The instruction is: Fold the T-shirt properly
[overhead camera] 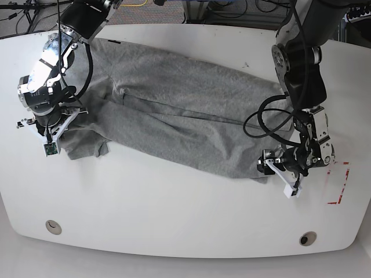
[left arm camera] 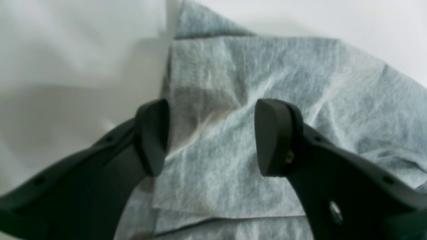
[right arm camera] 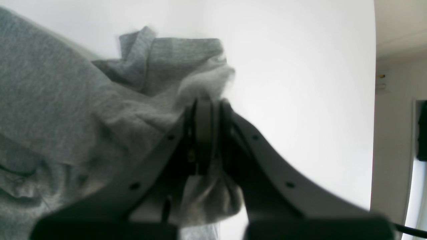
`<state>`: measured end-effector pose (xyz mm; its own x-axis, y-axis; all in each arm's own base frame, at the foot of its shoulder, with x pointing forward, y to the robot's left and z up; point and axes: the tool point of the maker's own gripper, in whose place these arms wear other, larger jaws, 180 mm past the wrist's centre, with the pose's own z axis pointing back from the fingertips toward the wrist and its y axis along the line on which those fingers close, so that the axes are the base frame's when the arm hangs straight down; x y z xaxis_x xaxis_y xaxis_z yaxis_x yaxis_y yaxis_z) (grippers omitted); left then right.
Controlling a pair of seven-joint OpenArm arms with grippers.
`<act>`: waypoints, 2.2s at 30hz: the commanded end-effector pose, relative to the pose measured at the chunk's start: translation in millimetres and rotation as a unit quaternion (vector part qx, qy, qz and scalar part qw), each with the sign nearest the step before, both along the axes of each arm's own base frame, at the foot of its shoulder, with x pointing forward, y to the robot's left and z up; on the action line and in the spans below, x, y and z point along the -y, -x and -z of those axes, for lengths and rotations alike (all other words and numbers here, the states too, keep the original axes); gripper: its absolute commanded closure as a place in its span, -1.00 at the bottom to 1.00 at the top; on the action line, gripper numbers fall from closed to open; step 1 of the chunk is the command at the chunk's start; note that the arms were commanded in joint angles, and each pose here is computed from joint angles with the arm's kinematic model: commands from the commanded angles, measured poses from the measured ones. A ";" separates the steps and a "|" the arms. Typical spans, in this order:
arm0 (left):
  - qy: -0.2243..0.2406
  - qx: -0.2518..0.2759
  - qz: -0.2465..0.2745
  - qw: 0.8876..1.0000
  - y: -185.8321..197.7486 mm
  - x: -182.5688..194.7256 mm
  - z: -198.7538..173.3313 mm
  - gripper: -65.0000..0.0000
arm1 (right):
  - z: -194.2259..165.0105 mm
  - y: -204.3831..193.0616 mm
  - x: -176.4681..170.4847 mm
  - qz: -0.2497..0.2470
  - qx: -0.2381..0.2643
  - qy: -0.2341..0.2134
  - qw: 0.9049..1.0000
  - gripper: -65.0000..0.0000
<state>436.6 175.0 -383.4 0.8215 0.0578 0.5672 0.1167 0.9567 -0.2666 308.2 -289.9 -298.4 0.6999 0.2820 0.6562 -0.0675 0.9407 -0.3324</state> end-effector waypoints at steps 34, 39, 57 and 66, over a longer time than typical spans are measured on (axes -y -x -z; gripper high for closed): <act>0.001 0.004 0.036 0.999 -17.0 21.4 -4.9 -0.16 | -14.5 -7.3 2.5 -0.004 0.025 0.007 1.000 0.99; 0.009 0.002 0.044 0.999 -16.6 34.8 -3.9 -0.16 | -14.5 -7.3 2.5 -0.004 0.025 0.007 1.000 0.99; 0.000 0.007 0.095 0.995 -13.3 49.4 -3.3 0.36 | -15.4 -8.2 2.5 -0.004 0.027 0.007 1.000 0.99; -0.002 0.008 0.094 0.996 -13.6 48.3 -3.0 0.50 | -15.4 -8.2 2.5 -0.004 0.027 0.007 1.000 0.99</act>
<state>432.1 128.0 -402.0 0.8444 -0.1041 0.5254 0.2802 0.9219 -0.2675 308.5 -289.7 -298.4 0.6992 0.2817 0.6571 -0.0677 0.9411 -0.3313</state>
